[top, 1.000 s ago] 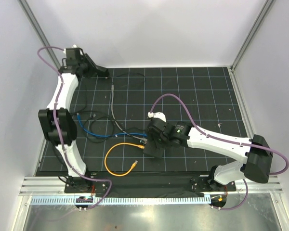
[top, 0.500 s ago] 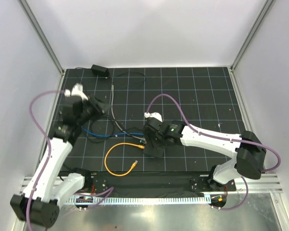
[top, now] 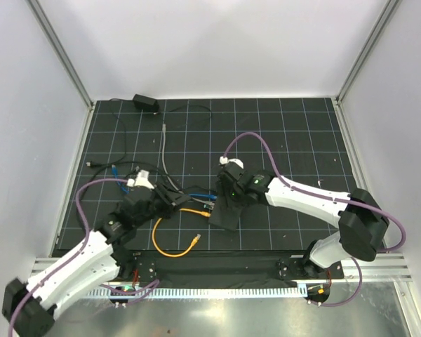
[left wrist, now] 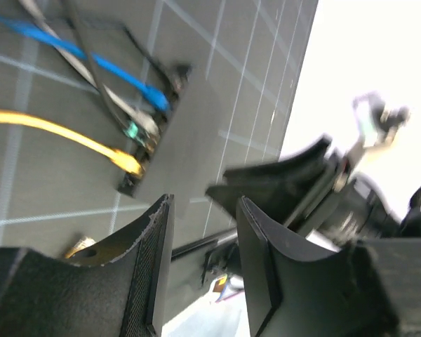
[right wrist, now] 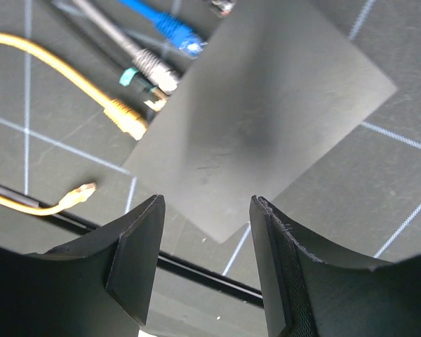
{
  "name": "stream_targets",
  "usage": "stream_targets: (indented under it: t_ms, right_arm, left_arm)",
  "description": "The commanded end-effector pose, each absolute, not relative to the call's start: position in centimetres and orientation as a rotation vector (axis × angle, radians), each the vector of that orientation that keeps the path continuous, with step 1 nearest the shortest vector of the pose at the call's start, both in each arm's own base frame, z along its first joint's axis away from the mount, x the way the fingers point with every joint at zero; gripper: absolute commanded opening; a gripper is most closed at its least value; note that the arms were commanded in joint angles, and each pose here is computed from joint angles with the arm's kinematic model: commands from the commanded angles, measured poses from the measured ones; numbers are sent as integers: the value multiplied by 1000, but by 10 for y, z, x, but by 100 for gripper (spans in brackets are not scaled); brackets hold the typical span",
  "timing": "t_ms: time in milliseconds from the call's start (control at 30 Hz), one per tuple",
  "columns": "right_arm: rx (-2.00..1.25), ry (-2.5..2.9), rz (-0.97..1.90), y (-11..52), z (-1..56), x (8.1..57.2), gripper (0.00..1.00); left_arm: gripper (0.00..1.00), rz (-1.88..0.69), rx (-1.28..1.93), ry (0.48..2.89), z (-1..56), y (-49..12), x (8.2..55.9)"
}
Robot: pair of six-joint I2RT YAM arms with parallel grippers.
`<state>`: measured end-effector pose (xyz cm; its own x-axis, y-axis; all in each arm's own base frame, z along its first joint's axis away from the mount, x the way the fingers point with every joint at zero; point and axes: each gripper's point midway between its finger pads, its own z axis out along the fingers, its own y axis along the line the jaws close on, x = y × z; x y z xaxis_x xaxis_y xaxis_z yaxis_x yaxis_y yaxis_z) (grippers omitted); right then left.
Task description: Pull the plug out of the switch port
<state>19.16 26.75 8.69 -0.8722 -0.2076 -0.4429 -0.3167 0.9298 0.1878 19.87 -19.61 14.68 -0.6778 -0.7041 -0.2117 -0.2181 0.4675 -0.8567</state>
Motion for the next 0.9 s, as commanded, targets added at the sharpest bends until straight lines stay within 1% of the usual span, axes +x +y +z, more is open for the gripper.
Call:
stream_targets:
  t_ms: [0,67,133,167,233,400,500,633,867]
  right_arm:
    - [-389,2635,453,273,95,197,59]
    - [-381,2633,445,271,95,201,59]
    - [-378,2631,430,268,95,203,59]
    - [-372,2631,429,268,95,205,59]
    - [-378,2632,428,267,94,206,59]
    - [-372,2644,408,263,89,208,59]
    - [-367,2653,412,263,85,210,59]
    - [-379,2666,428,267,81,210,58]
    - [-398,2678,427,268,75,212,59]
  left_arm:
    - [44,-1170,-810,2054,155,-217,213]
    - [43,-1200,-775,2073,154,-238,203]
    - [41,-1143,-798,2098,137,-244,205]
    - [40,-1201,-814,2068,142,-252,206]
    - [37,-1203,-827,2060,135,-259,209]
    - [34,-1188,-840,2057,123,-274,207]
    - [34,-1179,-838,2072,116,-280,203]
    - [38,-1130,-847,2082,103,-275,200]
    - [34,-1067,-793,2093,86,-263,190]
